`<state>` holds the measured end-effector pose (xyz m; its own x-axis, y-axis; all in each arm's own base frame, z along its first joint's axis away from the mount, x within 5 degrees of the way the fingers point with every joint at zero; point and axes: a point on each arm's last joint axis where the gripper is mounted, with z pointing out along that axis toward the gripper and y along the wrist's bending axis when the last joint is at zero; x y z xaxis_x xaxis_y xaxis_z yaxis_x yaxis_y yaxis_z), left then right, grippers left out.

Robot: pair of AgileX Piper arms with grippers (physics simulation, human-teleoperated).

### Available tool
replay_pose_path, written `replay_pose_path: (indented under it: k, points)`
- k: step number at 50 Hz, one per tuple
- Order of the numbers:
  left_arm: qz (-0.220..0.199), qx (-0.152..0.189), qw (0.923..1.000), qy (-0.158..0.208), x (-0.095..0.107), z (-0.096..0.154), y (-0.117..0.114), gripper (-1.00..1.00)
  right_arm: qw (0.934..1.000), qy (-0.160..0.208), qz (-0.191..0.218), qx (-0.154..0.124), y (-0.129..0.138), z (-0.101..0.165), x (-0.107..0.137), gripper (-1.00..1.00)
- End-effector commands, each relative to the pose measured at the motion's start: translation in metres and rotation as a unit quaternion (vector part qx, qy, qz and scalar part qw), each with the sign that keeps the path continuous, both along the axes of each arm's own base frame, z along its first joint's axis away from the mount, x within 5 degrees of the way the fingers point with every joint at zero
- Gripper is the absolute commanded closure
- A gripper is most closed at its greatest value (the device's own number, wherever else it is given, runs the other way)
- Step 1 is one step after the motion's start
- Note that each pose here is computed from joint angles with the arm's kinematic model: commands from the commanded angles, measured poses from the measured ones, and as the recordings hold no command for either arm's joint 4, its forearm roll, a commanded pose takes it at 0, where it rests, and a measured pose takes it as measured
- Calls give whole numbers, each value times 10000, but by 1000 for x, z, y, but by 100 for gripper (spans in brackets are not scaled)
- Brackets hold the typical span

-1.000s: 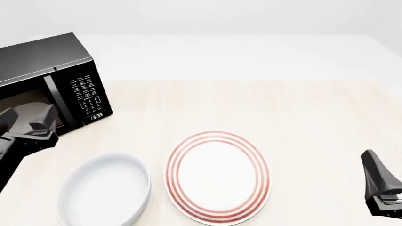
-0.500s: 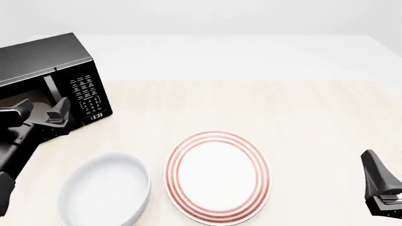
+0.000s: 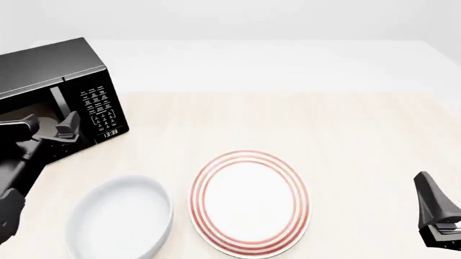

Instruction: Open the microwave.

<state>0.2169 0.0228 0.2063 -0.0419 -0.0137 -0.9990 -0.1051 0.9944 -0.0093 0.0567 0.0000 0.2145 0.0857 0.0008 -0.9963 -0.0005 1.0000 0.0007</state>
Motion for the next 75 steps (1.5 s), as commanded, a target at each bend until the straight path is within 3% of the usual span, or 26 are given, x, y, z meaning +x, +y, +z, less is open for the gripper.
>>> replay_pose_path:
  k: [1, 11, 52, 75]
  points:
    - [107, -86, 9999, 50, 6, -7, 5, -100, 10000, 0, 0, -2, 0, 0, 0, -100]
    - [304, -188, 9993, 89, 9, -11, 14, -100, 10000, -1, 0, -1, 0, 0, 0, -100]
    - [271, -592, 9976, 237, 45, -31, 17, -100, 10000, -1, 0, 0, 0, 0, 0, -100]
    - [189, -622, 9970, 412, 65, -45, 15, -100, 10000, 0, -1, -1, 0, 0, 0, -100]
